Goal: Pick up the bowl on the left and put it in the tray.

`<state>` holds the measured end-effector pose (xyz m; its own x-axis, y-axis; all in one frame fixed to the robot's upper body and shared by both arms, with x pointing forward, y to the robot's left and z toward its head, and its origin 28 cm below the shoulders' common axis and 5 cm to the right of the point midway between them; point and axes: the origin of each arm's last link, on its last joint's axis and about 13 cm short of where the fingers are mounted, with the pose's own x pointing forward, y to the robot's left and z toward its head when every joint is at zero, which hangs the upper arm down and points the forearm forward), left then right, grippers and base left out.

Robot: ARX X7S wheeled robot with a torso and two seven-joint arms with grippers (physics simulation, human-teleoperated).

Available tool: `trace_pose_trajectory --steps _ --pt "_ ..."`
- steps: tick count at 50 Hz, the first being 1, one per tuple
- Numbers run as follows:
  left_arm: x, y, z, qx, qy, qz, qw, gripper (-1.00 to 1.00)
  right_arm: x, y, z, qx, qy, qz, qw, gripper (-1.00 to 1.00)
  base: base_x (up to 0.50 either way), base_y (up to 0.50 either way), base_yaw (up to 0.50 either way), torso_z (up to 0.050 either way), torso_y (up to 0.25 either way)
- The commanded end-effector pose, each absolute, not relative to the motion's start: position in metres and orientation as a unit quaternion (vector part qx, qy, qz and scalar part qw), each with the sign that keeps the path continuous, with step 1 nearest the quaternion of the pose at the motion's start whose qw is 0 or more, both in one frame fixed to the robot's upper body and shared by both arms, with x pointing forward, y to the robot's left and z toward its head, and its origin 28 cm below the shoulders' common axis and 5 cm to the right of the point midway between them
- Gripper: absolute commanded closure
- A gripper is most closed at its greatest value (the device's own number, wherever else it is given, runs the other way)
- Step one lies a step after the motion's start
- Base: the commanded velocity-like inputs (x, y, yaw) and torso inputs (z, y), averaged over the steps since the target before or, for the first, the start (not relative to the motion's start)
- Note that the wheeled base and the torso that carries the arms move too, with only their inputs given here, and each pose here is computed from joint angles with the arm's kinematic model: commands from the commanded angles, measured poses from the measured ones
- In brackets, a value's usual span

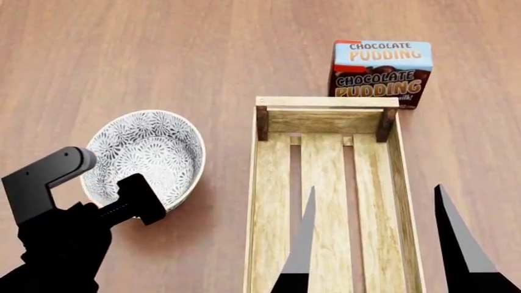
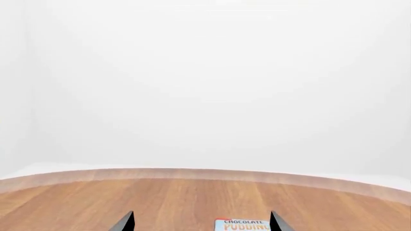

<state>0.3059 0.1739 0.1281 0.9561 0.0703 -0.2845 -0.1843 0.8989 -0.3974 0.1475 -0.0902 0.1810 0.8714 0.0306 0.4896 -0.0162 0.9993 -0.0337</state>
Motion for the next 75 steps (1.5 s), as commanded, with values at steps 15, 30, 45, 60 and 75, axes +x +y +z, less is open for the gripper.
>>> trace_pose_trajectory --steps 15,30,45,60,75 --pt "0.326 0.174 0.117 -0.230 0.145 0.086 0.958 -1.00 0.147 -0.090 0.186 -0.005 -0.262 0.020 0.965 -1.00 0.00 0.00 0.00 0.000 0.000" --pt "0.330 0.173 0.111 -0.233 0.153 0.088 0.956 -1.00 0.147 -0.090 0.185 -0.005 -0.262 0.019 0.965 -1.00 0.00 0.00 0.00 0.000 0.000" --pt "0.337 0.174 0.112 -0.230 0.152 0.093 0.957 -1.00 0.148 -0.090 0.184 -0.006 -0.260 0.019 0.965 -1.00 0.00 0.00 0.00 0.000 0.000" --pt "0.341 0.174 0.113 -0.231 0.156 0.098 0.955 -1.00 0.148 -0.091 0.184 -0.003 -0.259 0.018 0.966 -1.00 0.00 0.00 0.00 0.000 0.000" --pt "0.342 0.173 0.114 -0.233 0.159 0.098 0.954 1.00 0.148 -0.091 0.183 0.000 -0.260 0.019 0.966 -1.00 0.00 0.00 0.00 0.000 0.000"
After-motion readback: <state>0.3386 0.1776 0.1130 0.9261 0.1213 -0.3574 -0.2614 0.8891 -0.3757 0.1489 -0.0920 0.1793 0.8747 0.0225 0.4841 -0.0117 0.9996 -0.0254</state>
